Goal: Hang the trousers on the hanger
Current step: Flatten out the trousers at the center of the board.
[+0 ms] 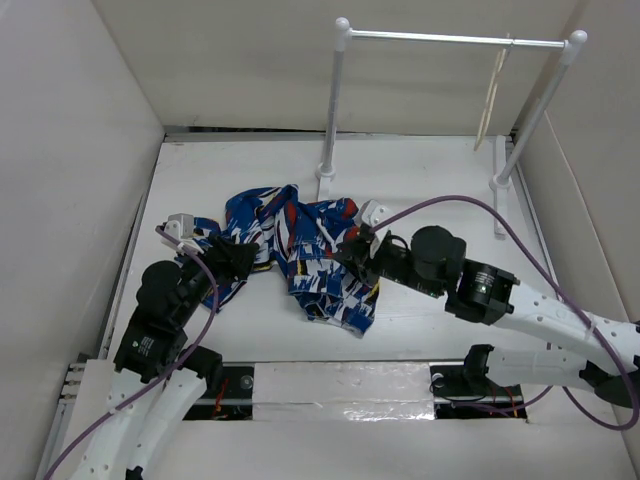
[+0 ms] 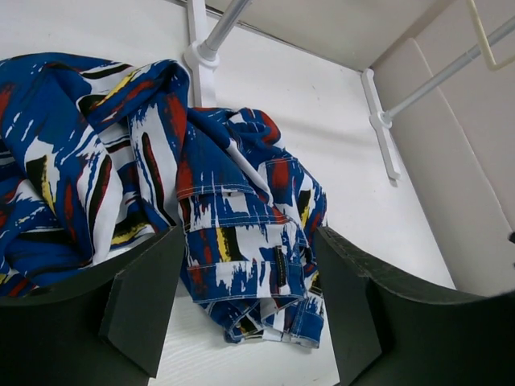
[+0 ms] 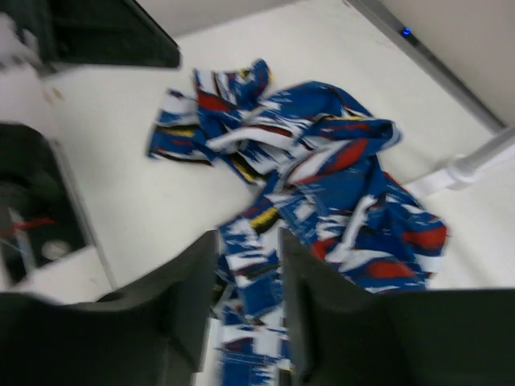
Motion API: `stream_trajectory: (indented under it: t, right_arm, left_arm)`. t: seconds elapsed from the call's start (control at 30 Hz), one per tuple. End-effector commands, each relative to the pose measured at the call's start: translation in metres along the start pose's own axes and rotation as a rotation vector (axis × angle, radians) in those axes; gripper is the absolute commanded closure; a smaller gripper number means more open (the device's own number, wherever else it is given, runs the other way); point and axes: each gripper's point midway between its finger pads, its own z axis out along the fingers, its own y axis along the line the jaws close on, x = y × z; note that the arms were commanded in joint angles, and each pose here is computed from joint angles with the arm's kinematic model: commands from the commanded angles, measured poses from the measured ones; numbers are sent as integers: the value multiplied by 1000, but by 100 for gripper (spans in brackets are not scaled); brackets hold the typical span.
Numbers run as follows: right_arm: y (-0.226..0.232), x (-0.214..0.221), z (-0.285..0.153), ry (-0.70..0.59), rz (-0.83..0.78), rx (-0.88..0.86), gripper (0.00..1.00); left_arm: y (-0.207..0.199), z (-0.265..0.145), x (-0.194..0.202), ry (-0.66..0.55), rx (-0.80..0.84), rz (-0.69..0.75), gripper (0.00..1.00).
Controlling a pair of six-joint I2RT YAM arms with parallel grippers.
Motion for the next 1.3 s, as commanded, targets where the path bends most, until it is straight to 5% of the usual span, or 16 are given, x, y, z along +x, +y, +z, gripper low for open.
stream_trajectory:
  t: [0.0, 0.07, 0.2, 0.37, 0.47, 0.53, 0.57, 0.67, 0.8, 1.27]
  right_arm:
    - [10, -32, -1, -158, 51, -60, 73]
    - [11, -22, 10, -113, 37, -62, 100]
    - [23, 1, 33, 19, -39, -63, 100]
    - [32, 29, 64, 142, -126, 4, 100]
    - [37, 53, 82, 209, -164, 24, 96]
    - [42, 69, 95, 244, -182, 8, 83]
    - [46, 74, 100, 257, -191, -7, 68]
    - [59, 96, 120, 312, -232, -45, 49]
    - [65, 144, 143, 467, -287, -38, 46]
    - [38, 214, 175, 605, -487, 216, 37]
  left_arm:
    - [-2, 3, -5, -23, 11, 4, 37]
    - [-2, 4, -3, -16, 12, 2, 37]
    - [4, 6, -2, -15, -17, -5, 45]
    - [17, 10, -1, -6, -99, -34, 87]
    - [29, 9, -5, -38, -169, -53, 94]
    - [35, 8, -7, -52, -205, -62, 93]
    - [37, 7, -8, -55, -216, -72, 87]
    - [45, 7, -9, -65, -260, -90, 65]
    - [51, 8, -7, -60, -295, -99, 42]
    - [60, 5, -9, -82, -351, -123, 41]
